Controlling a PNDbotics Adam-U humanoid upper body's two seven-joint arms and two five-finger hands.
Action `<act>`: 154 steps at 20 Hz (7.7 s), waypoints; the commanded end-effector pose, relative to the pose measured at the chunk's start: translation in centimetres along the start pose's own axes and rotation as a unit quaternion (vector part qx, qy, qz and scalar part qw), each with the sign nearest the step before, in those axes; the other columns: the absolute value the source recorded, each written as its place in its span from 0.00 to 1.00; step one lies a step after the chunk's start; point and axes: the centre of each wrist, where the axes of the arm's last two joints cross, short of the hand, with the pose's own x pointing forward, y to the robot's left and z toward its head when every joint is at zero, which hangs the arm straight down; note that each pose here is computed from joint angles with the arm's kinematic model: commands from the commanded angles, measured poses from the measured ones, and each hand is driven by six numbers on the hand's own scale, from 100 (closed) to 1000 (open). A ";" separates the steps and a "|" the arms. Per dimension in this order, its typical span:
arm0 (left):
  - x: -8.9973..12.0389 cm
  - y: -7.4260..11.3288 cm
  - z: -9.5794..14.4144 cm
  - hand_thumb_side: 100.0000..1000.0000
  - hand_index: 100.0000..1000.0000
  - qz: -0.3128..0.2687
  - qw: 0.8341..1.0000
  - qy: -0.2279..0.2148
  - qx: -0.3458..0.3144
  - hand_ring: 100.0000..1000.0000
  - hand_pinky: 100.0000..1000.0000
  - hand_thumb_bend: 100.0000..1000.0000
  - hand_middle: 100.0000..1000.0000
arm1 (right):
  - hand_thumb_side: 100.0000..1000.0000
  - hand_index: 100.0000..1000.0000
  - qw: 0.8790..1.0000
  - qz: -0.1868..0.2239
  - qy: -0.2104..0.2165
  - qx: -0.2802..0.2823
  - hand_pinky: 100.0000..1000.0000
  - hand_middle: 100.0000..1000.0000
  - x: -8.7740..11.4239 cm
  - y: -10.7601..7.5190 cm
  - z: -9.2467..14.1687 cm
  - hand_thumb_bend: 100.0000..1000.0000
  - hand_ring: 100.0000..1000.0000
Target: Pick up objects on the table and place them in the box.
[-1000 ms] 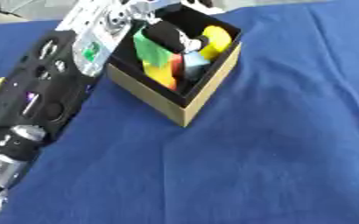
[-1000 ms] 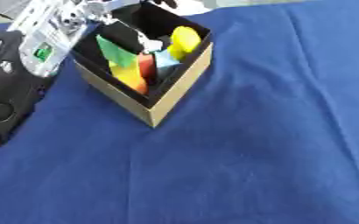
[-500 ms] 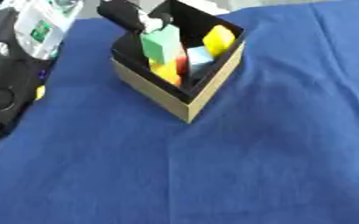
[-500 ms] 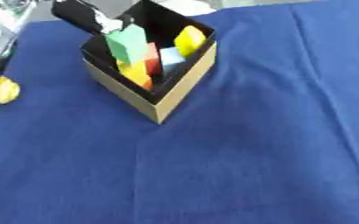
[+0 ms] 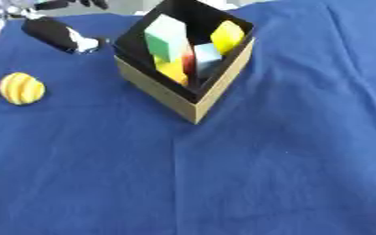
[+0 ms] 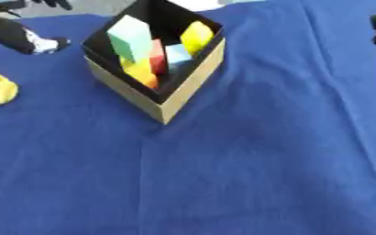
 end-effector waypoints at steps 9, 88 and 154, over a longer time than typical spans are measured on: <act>-4.3 -1.1 8.5 0.42 0.88 -0.037 0.993 0.082 -0.075 0.88 0.90 0.27 0.85 | 0.73 0.80 0.999 0.006 -0.031 0.002 0.82 0.70 1.1 -0.4 -1.1 0.00 0.83; 2.1 7.6 2.0 0.05 0.74 -0.087 0.996 -0.033 -0.004 0.79 0.84 0.00 0.72 | 0.73 0.80 0.999 -0.018 -0.033 0.000 0.82 0.69 1.3 0.0 -1.3 0.00 0.82; 1.4 10.2 -0.5 0.32 0.74 -0.011 0.983 -0.021 0.183 0.74 0.78 0.00 0.66 | 0.75 0.79 0.997 -0.068 -0.025 0.022 0.82 0.68 1.8 1.5 -1.7 0.00 0.81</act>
